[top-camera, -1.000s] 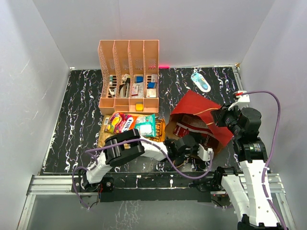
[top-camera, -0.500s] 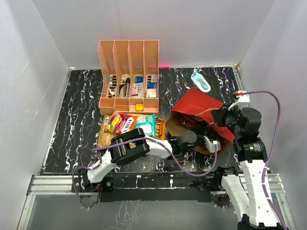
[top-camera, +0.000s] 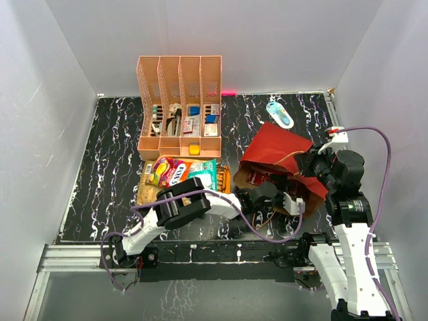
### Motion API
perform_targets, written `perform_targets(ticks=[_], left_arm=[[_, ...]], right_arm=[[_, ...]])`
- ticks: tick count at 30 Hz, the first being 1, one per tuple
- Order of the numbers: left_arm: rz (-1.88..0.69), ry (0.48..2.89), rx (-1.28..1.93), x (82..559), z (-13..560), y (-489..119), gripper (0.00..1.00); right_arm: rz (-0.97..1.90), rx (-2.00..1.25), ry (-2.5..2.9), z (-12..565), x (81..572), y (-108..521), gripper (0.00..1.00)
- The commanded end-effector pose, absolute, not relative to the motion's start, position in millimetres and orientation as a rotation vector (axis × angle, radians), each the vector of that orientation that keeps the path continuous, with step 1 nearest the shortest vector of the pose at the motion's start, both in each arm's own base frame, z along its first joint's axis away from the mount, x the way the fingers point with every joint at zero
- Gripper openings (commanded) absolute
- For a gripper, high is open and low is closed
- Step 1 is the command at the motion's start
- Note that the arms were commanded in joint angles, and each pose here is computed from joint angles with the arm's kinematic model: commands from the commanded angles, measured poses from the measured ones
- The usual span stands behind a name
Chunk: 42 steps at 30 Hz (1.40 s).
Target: Take the snacks out of the paper bag
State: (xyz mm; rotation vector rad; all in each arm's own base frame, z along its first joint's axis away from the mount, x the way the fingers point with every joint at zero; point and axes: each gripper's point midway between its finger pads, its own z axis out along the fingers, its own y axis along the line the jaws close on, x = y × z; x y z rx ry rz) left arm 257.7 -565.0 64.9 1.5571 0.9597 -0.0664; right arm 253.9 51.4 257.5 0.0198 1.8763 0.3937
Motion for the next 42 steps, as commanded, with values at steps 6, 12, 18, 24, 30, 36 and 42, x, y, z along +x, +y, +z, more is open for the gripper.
perform_targets(ticks=[6, 12, 18, 24, 30, 36, 42], left_arm=[[-0.096, 0.962, 1.566, 262, 64, -578, 0.53], [-0.107, 0.993, 1.540, 259, 89, -566, 0.05], [-0.116, 1.000, 1.509, 229, 135, -529, 0.00], [-0.128, 1.044, 1.465, 193, 175, -493, 0.00], [-0.333, 1.179, 1.478, 153, 221, -448, 0.00], [-0.433, 1.334, 1.334, 138, 291, -382, 0.00], [-0.266, 1.590, 1.182, 154, 316, -313, 0.00]], right_arm=[[0.387, -0.015, 1.801, 275, 258, 53, 0.08], [0.379, -0.008, 1.795, 276, 257, 52, 0.08], [0.377, -0.006, 1.793, 277, 257, 51, 0.08], [0.375, -0.003, 1.794, 276, 257, 51, 0.08], [0.377, -0.004, 1.799, 276, 258, 51, 0.08], [0.384, -0.012, 1.795, 276, 258, 53, 0.08], [0.386, -0.015, 1.794, 276, 258, 53, 0.08]])
